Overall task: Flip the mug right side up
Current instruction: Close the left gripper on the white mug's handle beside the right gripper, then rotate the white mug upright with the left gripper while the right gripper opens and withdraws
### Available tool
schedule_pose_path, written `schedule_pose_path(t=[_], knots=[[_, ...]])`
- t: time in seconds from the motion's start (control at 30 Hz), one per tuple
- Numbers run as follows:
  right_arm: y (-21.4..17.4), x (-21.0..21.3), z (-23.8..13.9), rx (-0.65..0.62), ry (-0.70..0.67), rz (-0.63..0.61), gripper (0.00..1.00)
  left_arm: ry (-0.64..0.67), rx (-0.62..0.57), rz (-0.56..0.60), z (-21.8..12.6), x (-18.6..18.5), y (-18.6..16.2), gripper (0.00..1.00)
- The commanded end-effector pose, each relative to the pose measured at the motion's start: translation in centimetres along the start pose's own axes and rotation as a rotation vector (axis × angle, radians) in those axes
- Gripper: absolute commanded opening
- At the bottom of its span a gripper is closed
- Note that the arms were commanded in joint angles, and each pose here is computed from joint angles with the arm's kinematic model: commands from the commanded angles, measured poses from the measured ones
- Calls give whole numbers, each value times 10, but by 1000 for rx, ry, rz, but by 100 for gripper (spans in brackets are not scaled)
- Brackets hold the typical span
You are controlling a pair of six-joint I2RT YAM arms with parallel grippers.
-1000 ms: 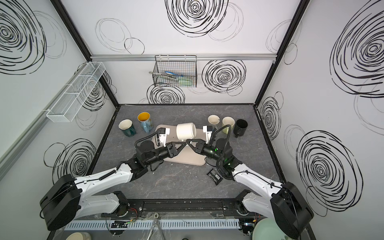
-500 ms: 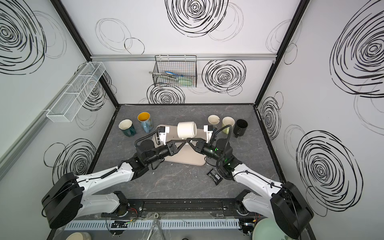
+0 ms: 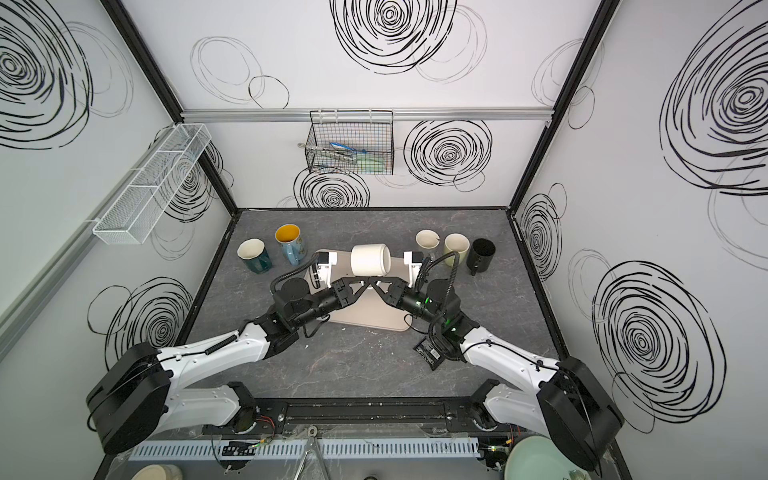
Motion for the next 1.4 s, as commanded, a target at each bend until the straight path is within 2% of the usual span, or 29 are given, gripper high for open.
schedule_pose_path(t=[0.0, 0.17, 0.3, 0.47, 0.77, 0.9, 0.97, 1.07, 1.37], knots=[[7, 32, 6, -1, 175, -58, 0, -204, -51, 23, 1, -37, 11, 33], [5, 29, 6, 3, 162, -50, 0, -257, -60, 28, -2, -45, 13, 22], [4, 26, 6, 6, 152, -49, 0, -276, -54, 41, -3, -48, 13, 1], [6, 22, 9, 22, 113, -53, 0, -265, -53, 66, -6, -48, 11, 0], [7, 12, 8, 33, 33, -59, 16, -104, -94, 134, -6, -46, 15, 0], [12, 10, 4, 23, 9, -54, 18, -67, -110, 188, -3, -56, 20, 0], [13, 9, 2, 22, -5, -57, 24, -20, -109, 215, -1, -55, 22, 0], [16, 7, 1, 24, -35, -71, 43, 43, -113, 251, 1, -54, 24, 0], [18, 5, -2, 30, -72, -90, 72, 142, -123, 290, 8, -45, 29, 0]])
Point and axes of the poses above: each gripper's point midway between its finger pads, its own z axis out along the fingers, its own x axis along the line the jaws close on, y = z × x, the point moved 10 cm from there along -z, back along the fingers, and after that the axes turned 12 degrees about -z, right-handed, at the moved point
